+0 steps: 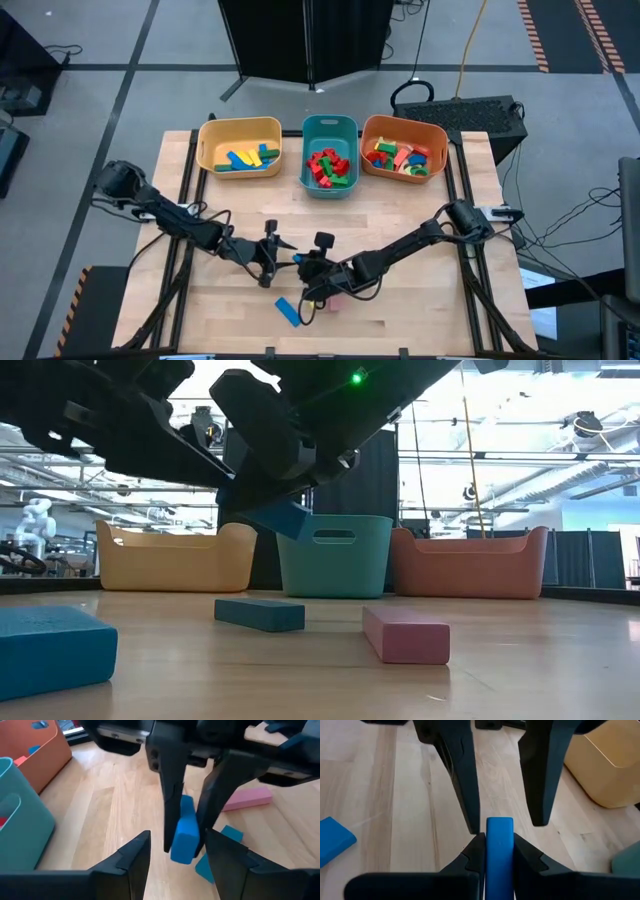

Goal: Sort blocks by size
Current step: Put the blue rectangle block into the yellow bin

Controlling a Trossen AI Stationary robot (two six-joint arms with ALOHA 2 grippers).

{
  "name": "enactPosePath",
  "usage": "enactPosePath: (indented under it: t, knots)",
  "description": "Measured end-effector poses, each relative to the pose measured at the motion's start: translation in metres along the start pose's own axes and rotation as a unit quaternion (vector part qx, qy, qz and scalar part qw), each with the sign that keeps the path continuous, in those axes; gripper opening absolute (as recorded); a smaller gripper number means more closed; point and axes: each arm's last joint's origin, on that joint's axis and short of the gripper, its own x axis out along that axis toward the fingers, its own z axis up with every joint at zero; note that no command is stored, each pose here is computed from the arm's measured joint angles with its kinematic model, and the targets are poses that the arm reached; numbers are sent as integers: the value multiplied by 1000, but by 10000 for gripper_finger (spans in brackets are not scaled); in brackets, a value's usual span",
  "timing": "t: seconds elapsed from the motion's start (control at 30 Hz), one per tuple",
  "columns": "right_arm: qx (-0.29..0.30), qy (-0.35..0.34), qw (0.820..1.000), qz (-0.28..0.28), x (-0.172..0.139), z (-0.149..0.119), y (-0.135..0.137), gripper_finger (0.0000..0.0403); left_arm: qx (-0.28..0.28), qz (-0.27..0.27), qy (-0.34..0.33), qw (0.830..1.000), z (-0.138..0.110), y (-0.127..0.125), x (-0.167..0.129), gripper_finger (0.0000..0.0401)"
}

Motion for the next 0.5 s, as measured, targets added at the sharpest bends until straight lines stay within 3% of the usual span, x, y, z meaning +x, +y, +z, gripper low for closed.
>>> enactPosePath:
  t: [0.5]
  knots:
    - [-8,-11,1000,17,1,3,1,46,4,-25,6,1000,-3,5,5,174]
